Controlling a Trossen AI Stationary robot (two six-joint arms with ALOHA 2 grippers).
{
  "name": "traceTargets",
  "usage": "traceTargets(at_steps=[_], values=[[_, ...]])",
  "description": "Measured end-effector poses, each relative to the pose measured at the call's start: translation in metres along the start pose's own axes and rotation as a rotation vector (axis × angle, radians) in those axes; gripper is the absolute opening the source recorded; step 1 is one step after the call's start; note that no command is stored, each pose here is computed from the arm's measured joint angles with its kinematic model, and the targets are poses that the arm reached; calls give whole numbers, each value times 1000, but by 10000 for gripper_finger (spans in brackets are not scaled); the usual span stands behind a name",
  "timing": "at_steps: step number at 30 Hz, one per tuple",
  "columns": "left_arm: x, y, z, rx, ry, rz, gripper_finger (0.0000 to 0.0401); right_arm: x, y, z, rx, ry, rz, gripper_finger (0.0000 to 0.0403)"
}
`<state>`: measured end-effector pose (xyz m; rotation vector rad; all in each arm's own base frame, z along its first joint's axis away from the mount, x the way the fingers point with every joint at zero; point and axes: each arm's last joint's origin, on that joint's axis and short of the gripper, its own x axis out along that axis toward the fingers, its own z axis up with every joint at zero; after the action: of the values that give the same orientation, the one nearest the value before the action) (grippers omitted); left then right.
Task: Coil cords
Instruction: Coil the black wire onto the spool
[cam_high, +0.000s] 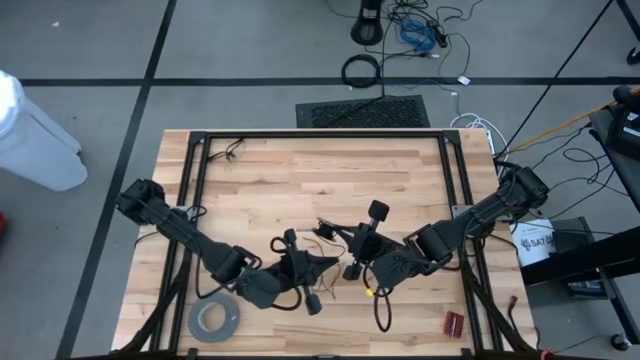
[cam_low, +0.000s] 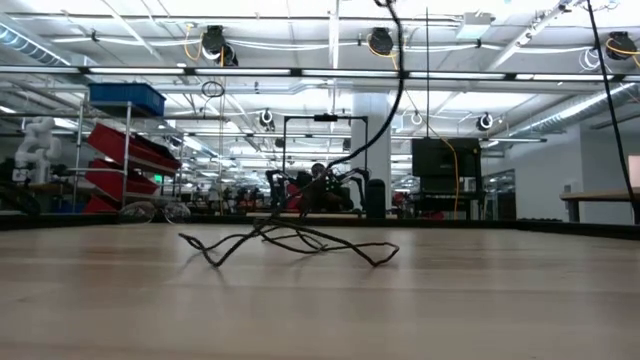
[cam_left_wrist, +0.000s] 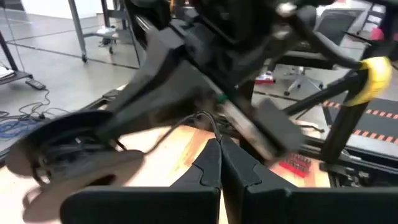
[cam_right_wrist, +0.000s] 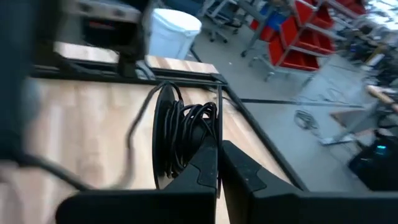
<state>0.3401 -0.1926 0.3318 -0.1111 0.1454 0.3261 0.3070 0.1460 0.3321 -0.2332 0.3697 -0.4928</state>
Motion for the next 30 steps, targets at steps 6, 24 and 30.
traceTargets(at_steps=[6,24,30], values=[[16,2,-11,19,21,26,0,-1,2,3,13,-19,36,0],[27,-4,-44,60,119,51,0,-33,-6,15,68,-57,204,0],[21,-11,-49,65,162,-21,4,-42,-7,16,67,-68,218,0]])
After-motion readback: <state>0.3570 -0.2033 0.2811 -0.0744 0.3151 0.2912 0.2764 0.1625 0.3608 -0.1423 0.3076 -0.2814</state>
